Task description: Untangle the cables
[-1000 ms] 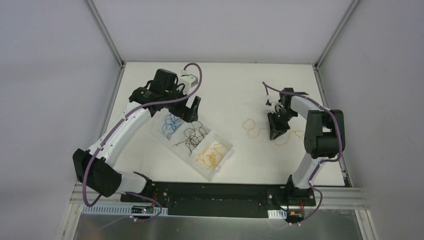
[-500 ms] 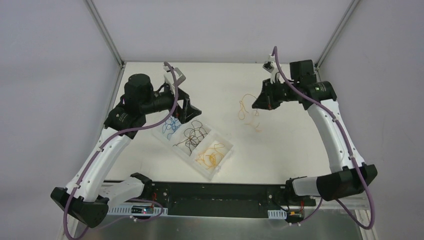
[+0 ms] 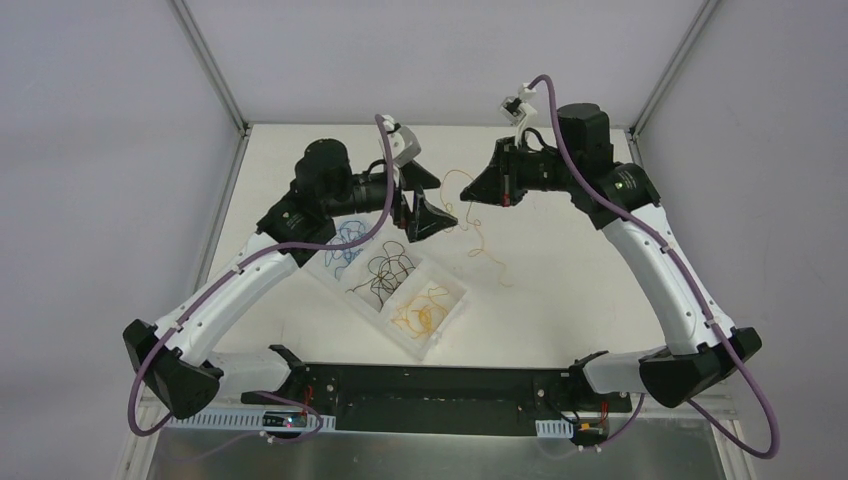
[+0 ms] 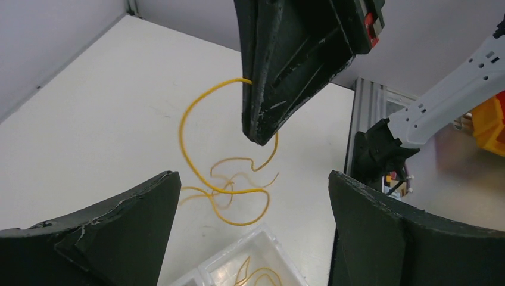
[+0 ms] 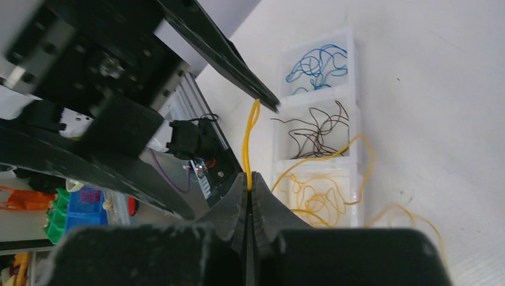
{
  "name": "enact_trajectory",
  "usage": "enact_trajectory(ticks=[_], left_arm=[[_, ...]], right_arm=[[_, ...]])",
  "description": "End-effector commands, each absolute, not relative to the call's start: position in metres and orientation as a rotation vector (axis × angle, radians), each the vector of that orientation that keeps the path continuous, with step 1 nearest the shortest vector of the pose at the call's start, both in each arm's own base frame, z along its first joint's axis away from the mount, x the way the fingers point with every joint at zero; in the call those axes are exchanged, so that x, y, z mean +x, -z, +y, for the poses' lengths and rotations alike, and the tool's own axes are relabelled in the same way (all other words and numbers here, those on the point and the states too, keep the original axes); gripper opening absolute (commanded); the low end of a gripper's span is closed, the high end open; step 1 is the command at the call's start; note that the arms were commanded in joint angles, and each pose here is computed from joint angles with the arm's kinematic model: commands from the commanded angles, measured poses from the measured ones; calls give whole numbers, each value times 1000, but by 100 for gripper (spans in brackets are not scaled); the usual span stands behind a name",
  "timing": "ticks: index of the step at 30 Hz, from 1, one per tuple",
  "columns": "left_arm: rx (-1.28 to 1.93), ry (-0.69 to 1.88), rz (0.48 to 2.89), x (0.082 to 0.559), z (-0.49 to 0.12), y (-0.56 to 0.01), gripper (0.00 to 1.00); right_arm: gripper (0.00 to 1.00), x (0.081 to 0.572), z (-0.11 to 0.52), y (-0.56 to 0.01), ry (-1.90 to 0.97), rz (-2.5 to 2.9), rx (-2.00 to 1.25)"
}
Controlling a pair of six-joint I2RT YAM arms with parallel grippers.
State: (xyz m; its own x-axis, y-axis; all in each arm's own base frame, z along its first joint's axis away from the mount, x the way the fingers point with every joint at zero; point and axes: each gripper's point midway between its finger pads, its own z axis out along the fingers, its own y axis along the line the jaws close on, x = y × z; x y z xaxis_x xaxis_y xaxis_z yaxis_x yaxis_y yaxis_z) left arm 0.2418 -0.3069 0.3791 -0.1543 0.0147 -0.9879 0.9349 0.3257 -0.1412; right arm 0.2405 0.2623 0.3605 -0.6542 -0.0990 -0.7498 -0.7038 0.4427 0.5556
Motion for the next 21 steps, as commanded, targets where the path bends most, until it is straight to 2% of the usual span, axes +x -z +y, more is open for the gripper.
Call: enact_trajectory(ticks=[1,7,13,16,17,20,21], left_arm=[[939,1118,1407,232,-327,-376,99],[960,1030,1371,251,-334,-366,98],[1036,1114,1353,232,-349,-358,76],[1031,1113,1355,229,-348,-355,60],[1019,1106,1352,228,-346,-358,52],[994,1083,1348,226,-337,-366,14],[991,1078,1351,223,-334,-369,5]], right_arm=[[0,239,281,-410,-1323,1914,-607],[0,229,291,-441,-1429,1859,-552],[0,235,298,-476,-1560,1798,-395],[0,239,300,-487,-1602,1778,-333],[0,240,299,-489,-1603,1777,-323],[0,251,288,-486,-1558,1782,-256],[0,258,280,-484,-1537,1786,-217]])
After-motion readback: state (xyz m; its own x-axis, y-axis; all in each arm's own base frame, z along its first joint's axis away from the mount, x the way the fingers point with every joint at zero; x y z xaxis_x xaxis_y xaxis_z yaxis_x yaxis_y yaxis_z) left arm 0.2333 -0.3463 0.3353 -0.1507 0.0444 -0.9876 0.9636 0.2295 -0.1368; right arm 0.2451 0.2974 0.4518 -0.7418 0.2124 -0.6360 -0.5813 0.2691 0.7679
